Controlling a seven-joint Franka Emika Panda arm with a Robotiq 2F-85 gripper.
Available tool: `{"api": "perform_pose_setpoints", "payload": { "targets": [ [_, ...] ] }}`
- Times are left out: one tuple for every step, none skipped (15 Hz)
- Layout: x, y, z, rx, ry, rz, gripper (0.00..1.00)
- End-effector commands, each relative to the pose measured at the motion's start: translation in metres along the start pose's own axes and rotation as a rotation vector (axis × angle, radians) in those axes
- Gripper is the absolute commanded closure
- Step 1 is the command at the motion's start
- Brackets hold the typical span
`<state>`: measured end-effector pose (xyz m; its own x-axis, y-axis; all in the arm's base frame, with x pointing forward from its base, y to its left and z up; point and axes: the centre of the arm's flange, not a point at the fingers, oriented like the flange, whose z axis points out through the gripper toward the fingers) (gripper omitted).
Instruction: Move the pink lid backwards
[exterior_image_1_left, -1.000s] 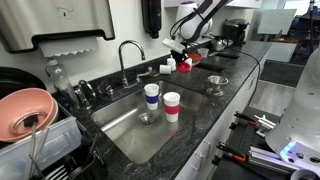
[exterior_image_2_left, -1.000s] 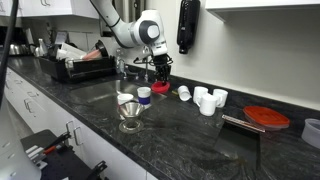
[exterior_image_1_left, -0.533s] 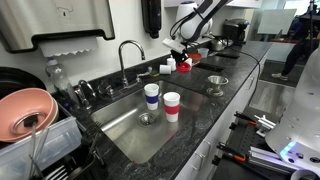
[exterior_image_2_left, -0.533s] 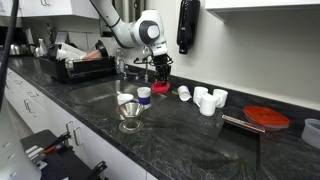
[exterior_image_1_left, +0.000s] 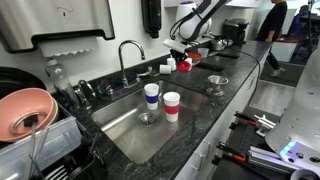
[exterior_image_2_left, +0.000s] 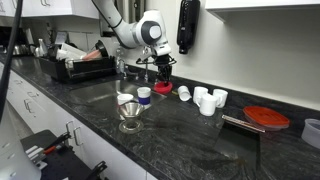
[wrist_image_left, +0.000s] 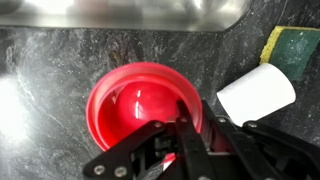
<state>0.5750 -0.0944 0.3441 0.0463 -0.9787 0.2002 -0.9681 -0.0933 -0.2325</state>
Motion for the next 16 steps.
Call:
{"api": "perform_pose_setpoints", "payload": {
  "targets": [
    [0.015, -0.019, 0.002, 0.004, -0.044, -0.174, 0.96],
    [0.017, -0.023, 0.003, 0.009, -0.079, -0.221, 0.96],
    [0.016, -0.025, 0.008, 0.007, -0.106, -0.266, 0.96],
    [0.013, -0.026, 0.012, 0.004, -0.14, -0.311, 0.96],
    [0.012, -0.028, 0.017, -0.002, -0.175, -0.355, 0.96],
    [0.014, -0.029, 0.024, -0.018, -0.189, -0.408, 0.96],
    [0.019, -0.03, 0.029, -0.037, -0.193, -0.465, 0.96],
    [0.03, -0.031, 0.035, -0.058, -0.173, -0.505, 0.96],
    [0.011, -0.017, 0.03, -0.027, -0.168, -0.428, 0.85],
    [0.023, -0.018, 0.034, -0.038, -0.166, -0.454, 0.85],
    [0.028, -0.019, 0.036, -0.045, -0.166, -0.468, 0.85],
    [0.028, -0.02, 0.037, -0.047, -0.168, -0.475, 0.85],
    [0.025, -0.022, 0.036, -0.047, -0.169, -0.481, 0.85],
    [0.022, -0.023, 0.036, -0.047, -0.171, -0.485, 0.85],
    [0.022, -0.023, 0.036, -0.047, -0.171, -0.486, 0.85],
    [0.022, -0.023, 0.036, -0.047, -0.171, -0.486, 0.96]
  ]
}}
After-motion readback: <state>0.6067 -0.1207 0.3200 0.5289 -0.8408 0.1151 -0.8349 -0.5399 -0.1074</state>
